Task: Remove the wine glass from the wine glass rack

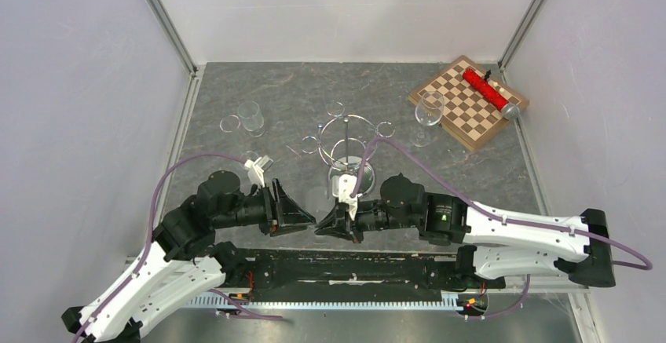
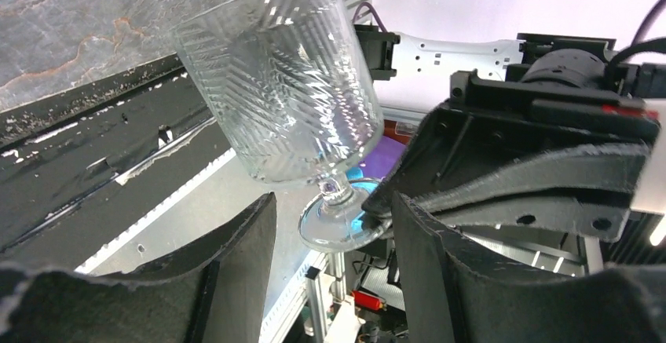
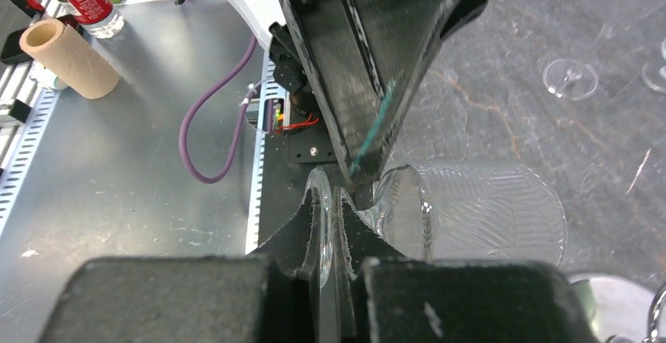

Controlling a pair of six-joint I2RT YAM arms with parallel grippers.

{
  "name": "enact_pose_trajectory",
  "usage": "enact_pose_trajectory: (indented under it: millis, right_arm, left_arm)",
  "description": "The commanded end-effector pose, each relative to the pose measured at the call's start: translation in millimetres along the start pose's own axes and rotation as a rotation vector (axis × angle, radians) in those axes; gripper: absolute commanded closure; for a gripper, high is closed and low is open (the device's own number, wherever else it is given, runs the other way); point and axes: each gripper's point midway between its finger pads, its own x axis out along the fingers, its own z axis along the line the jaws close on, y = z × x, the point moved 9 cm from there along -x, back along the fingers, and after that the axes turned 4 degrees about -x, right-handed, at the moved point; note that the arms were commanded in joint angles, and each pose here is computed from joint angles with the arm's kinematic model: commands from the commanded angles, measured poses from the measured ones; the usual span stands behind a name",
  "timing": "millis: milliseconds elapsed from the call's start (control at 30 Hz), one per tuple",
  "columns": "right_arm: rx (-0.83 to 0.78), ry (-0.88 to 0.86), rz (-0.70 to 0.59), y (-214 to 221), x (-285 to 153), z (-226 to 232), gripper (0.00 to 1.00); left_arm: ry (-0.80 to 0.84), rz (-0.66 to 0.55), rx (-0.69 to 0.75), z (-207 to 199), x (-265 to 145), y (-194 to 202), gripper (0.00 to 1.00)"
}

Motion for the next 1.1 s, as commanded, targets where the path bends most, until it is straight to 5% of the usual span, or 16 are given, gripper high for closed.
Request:
enact_pose_trajectory:
  millis: [0,867,1067]
  right_arm:
    - [-0.164,0.038,-0.125,-42.8,2.8,-1.2,1.0]
    - [-0.371,0.178,-0.205,-44.4,24.3,7.2,1.0]
    - [-0.384,0.2,-0.207,-41.9,28.4,4.9,1.0]
  left_arm:
    - [0.03,0.016,-0.073,-6.4,-2.3,1.9,0.38]
    - [0.065,0.03,-0.141,-3.9,3.2,2.5,0.38]
    - [0.086,0.04,-0.137,-4.9,4.8,2.3,0.45]
